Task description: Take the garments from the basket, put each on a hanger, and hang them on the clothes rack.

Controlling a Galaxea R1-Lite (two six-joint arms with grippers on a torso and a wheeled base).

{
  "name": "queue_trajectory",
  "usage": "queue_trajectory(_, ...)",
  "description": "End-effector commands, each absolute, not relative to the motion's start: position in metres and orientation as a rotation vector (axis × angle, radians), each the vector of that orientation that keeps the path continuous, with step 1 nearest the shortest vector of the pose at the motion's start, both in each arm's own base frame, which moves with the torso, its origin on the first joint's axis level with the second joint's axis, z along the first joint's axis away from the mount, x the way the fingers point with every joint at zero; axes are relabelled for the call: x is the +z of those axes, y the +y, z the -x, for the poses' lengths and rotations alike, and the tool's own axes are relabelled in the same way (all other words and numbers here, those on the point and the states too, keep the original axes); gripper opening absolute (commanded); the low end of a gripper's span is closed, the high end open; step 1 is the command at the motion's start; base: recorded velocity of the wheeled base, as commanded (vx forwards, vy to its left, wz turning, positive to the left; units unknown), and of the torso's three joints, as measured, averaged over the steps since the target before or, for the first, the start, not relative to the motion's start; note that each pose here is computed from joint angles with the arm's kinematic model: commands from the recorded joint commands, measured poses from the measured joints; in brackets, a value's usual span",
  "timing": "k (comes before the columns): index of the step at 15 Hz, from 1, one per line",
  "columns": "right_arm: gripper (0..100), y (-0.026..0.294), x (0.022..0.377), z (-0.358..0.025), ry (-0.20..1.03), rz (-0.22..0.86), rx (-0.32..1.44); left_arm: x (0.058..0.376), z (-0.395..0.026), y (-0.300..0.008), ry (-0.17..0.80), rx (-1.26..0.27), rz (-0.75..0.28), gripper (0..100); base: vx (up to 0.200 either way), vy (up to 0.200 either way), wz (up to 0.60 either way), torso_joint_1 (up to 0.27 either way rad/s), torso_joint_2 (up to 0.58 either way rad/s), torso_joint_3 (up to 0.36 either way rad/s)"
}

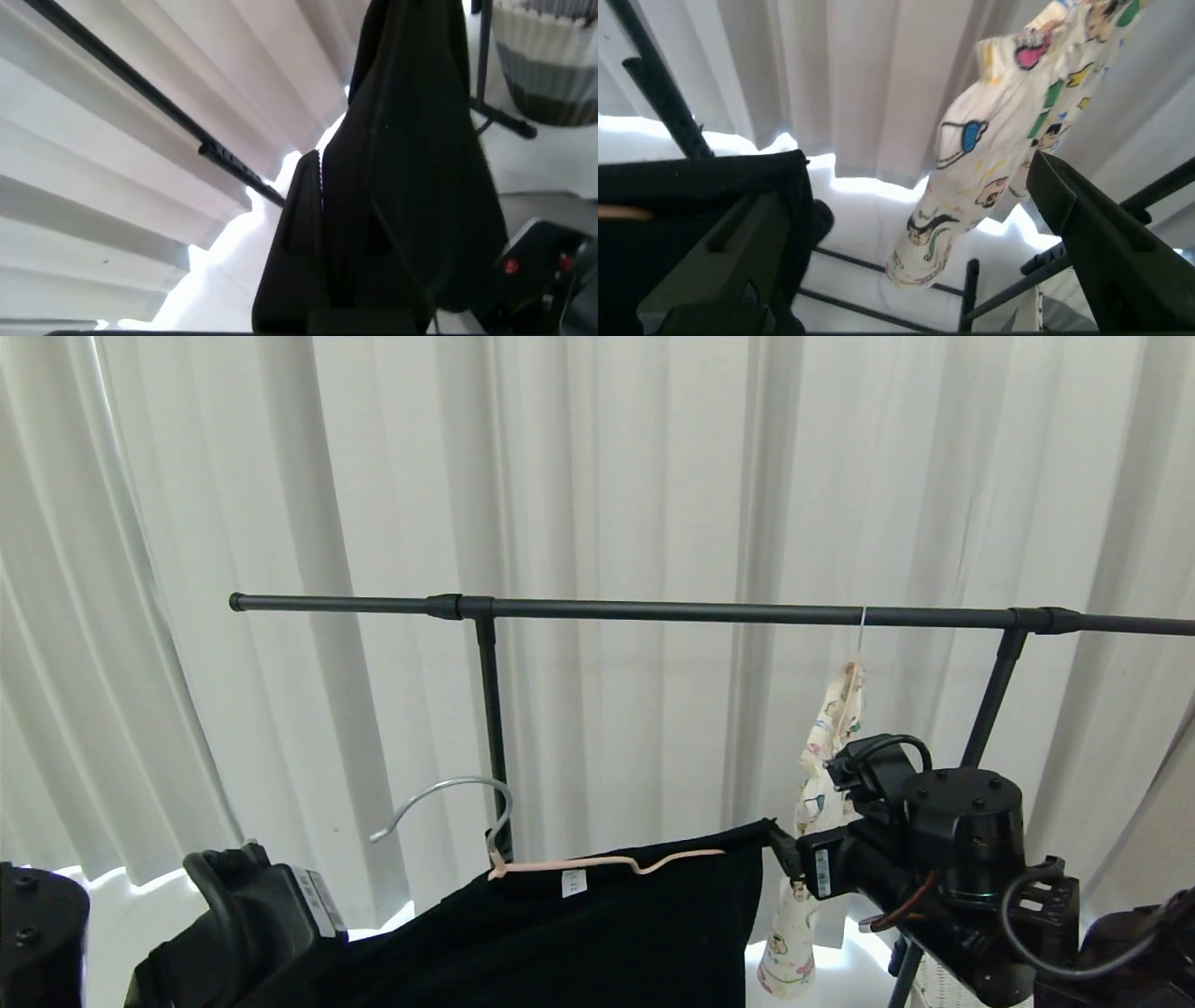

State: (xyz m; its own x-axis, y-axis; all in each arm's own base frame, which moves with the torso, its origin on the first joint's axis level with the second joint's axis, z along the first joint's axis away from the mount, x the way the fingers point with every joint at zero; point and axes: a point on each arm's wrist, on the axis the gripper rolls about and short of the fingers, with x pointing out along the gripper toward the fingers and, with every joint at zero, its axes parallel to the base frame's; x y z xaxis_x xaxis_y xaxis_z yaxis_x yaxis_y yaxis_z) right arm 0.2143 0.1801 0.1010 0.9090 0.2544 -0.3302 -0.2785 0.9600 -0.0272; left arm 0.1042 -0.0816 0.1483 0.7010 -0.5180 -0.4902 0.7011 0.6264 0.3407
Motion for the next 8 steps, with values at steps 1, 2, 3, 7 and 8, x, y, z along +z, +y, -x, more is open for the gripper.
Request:
queue_trajectory(1,100,0.178,0.109,-0.213,0.306,0.058,0.276,0.142,-0.101,-0.080,0.387,-0.723,-0.555,0,0.000,0.000,0.00,0.000,0.00,0.000)
queue_trajectory(2,100,0.177,0.114,-0.212,0.291,0.054,0.283,0.137,-0.100,-0.079,0.405,-0.720,-0.571,0,0.000,0.000,0.00,0.000,0.00,0.000)
queue_trajectory(3,100,0.175,0.120,-0.208,0.272,0.058,0.319,0.131,-0.101,-0.078,0.434,-0.706,-0.609,0,0.000,0.000,0.00,0.000,0.00,0.000)
queue_trajectory(7,100,0.148,0.126,-0.208,0.241,0.285,0.524,0.132,-0.110,-0.085,0.444,-0.653,-0.668,0,0.000,0.000,0.00,0.000,0.00,0.000)
queue_trajectory(8,100,0.142,0.124,-0.211,0.239,0.330,0.567,0.135,-0.111,-0.086,0.432,-0.656,-0.660,0,0.000,0.000,0.00,0.000,0.00,0.000)
